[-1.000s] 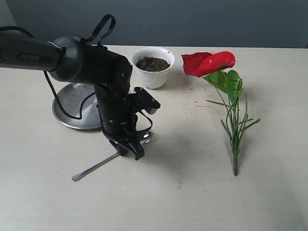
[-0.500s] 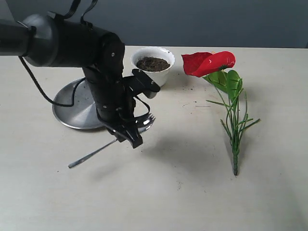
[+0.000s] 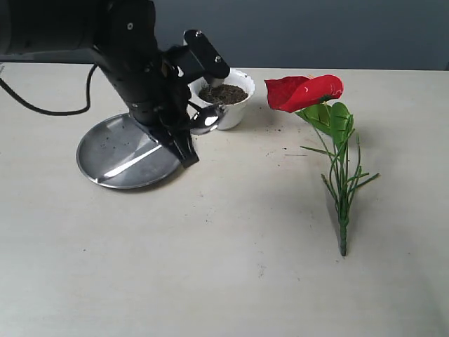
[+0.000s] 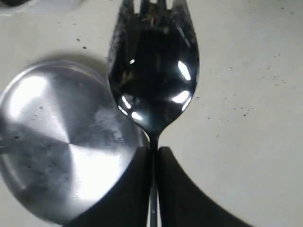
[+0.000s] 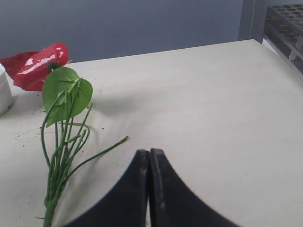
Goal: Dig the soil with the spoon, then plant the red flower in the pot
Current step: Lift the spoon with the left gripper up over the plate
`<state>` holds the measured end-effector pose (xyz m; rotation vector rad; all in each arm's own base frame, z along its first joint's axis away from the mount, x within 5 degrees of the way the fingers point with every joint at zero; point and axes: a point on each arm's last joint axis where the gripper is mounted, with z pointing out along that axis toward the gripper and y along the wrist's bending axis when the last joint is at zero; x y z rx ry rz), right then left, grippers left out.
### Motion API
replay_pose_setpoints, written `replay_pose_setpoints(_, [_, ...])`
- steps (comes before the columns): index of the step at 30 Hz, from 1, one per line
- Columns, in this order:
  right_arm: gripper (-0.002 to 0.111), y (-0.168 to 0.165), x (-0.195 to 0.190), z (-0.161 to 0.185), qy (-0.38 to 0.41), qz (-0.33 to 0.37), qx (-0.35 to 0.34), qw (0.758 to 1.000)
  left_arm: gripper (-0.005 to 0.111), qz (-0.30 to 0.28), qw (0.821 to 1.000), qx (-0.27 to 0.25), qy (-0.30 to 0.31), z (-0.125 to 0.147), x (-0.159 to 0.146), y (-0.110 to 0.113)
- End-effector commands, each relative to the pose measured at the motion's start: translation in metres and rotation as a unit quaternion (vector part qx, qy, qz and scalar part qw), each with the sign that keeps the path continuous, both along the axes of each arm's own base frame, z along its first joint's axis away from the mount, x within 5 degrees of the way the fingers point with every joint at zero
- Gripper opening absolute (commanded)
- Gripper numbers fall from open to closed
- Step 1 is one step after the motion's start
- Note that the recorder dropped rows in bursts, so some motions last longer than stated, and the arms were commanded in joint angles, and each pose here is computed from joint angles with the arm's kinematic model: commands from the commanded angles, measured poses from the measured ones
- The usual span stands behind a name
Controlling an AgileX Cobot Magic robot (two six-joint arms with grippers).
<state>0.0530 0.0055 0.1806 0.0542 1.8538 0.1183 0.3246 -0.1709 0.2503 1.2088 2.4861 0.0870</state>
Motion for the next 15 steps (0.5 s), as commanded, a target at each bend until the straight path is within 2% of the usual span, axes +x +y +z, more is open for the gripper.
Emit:
replay_pose_setpoints(1, [0.0, 0.0, 0.0, 0.0, -0.006, -0.001, -0.002, 1.0, 0.0, -0.02, 0.997, 0.041, -0.055, 0.019, 0.005, 0.005])
replay_pose_setpoints(6, [0.0, 0.0, 0.0, 0.0, -0.006, -0.001, -0.002, 1.0, 0.0, -0.04, 0.989, 0.101, -0.1, 0.029, 0.013, 0.012])
replay_pose_setpoints(15, [0.0, 0.0, 0.0, 0.0, -0.006, -0.001, -0.002, 1.0, 0.0, -0.055, 0.982, 0.136, -0.122, 0.038, 0.017, 0.016])
